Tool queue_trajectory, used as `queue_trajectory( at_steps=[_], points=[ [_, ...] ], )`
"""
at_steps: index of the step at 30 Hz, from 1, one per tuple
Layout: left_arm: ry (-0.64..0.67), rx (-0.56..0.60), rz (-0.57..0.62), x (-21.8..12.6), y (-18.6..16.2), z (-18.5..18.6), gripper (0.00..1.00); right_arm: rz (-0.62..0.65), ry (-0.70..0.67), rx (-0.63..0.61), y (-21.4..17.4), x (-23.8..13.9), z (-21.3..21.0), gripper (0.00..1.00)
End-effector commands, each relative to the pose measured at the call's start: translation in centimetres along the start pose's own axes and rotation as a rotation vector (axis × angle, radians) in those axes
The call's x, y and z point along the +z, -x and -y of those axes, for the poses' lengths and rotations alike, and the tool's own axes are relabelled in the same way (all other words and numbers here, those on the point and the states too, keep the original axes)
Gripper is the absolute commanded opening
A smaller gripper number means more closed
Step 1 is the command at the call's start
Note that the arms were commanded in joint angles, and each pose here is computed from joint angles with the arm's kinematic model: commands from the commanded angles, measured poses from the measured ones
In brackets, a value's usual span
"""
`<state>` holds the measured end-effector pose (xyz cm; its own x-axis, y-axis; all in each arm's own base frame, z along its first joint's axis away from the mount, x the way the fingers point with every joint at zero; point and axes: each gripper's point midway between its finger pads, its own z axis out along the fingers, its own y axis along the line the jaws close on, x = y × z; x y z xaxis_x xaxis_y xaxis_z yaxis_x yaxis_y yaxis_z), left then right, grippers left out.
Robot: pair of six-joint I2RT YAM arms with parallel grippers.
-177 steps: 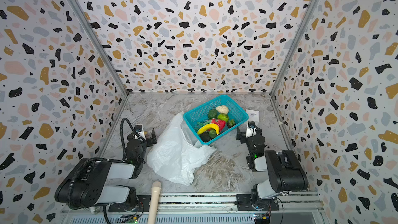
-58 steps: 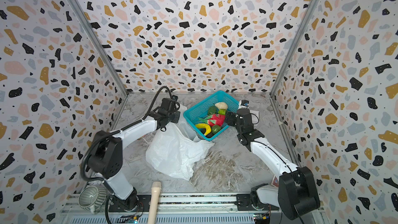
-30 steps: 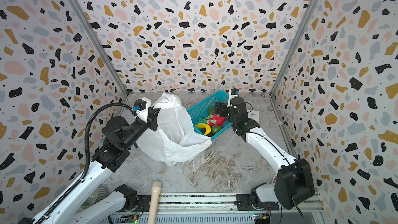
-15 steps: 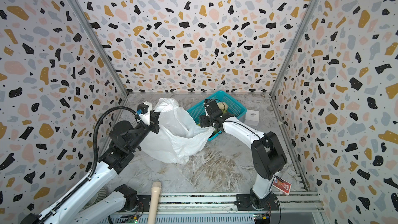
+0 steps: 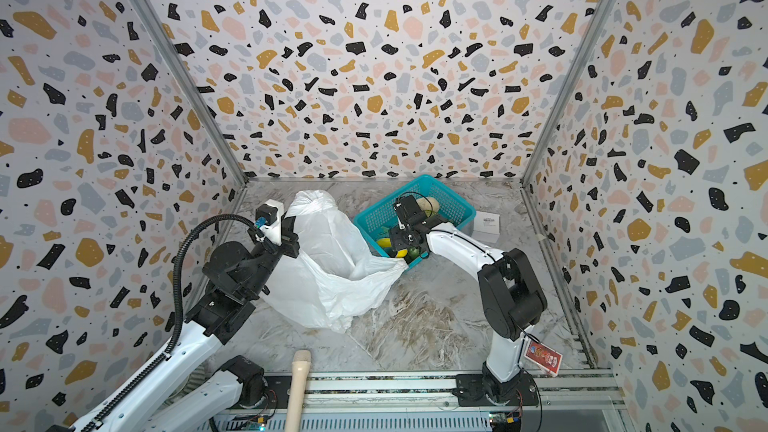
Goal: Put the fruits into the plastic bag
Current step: 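Reach the right gripper into the basket and grasp the yellow banana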
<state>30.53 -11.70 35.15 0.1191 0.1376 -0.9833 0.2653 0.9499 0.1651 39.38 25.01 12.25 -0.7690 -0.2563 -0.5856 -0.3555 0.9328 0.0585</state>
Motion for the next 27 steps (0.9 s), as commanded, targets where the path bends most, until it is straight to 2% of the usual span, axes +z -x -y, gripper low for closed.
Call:
queue_trajectory(
  at_steps=[1,9,18,27],
  points=[
    [0.065,0.042,0.086,-0.8,2.2,-1.4,0.00,0.038,-0.014,-0.013,2.0,-1.6,0.5,0.69],
    [0.032,0.148,0.068,-1.3,2.4,-1.0,0.00,-0.021,0.006,-0.063,2.1,-0.7,0.0,0.69],
    [0.016,0.154,0.065,-1.2,2.4,-0.7,0.00,-0.104,0.035,-0.105,-0.2,0.8,-1.4,0.61],
    [-0.009,0.148,0.074,-1.0,2.6,-0.3,0.00,-0.175,-0.031,-0.134,-2.5,2.3,-0.9,0.57]
  ],
)
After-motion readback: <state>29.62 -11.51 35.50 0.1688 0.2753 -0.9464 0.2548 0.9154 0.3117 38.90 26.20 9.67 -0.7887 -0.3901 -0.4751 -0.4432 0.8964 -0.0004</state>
